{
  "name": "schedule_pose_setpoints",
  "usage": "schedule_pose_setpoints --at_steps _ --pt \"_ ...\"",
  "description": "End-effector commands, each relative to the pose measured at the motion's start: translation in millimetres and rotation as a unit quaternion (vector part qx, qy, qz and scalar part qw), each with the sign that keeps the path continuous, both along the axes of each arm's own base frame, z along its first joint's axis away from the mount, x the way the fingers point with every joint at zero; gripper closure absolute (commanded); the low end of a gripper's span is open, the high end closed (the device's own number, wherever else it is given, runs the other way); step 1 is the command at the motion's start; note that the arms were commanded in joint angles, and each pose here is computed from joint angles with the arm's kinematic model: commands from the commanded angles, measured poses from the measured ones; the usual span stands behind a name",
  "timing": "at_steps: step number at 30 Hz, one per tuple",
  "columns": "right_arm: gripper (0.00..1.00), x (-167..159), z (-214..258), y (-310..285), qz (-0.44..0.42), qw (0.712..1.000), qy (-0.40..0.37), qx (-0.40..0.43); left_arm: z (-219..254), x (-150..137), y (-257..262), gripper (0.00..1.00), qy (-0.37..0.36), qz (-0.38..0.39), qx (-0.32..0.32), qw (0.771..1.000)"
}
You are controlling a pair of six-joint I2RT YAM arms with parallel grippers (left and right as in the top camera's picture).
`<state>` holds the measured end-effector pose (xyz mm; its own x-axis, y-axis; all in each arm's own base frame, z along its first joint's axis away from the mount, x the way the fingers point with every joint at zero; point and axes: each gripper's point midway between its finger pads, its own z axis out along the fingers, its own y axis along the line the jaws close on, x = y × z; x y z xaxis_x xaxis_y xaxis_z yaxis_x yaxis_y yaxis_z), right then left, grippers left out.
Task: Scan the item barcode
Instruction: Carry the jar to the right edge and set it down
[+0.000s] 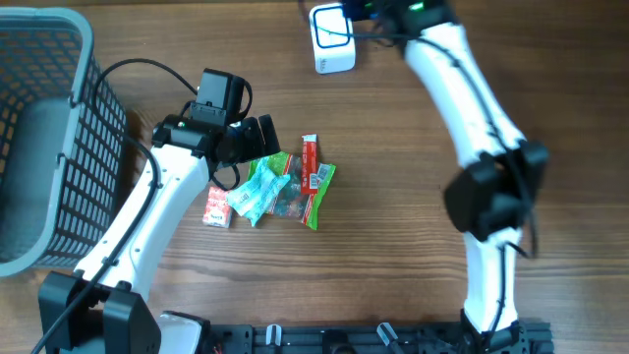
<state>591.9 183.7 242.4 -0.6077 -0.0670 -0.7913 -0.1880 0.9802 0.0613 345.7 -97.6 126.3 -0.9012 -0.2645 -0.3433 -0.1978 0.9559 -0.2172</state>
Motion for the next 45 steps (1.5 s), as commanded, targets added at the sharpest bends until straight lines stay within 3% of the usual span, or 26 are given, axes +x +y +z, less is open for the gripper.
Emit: schedule_pose_setpoints --at_steps 1,6,10,19,45 --pt "0.76 -25 20 -58 -0.041 0.998 0.042 -0.005 5 4 2 0.00 -0.010 -0.005 0.008 1.000" --pt "0.76 -62 -38 -127 -0.104 0.976 0.190 -0.028 5 4 2 0.00 -0.010 -0.005 0.008 1.000" --pt "0.76 -91 -85 -187 -0.156 0.941 0.297 -0.036 5 4 2 0.00 -0.010 -0.005 0.008 1.000" --pt "0.76 -134 -148 -241 -0.201 0.878 0.433 -0.034 5 4 2 0.00 -0.010 -0.005 0.008 1.000" --pt "0.77 -160 -157 -246 -0.203 0.848 0.486 -0.060 5 4 2 0.00 -0.010 -0.005 0.008 1.000"
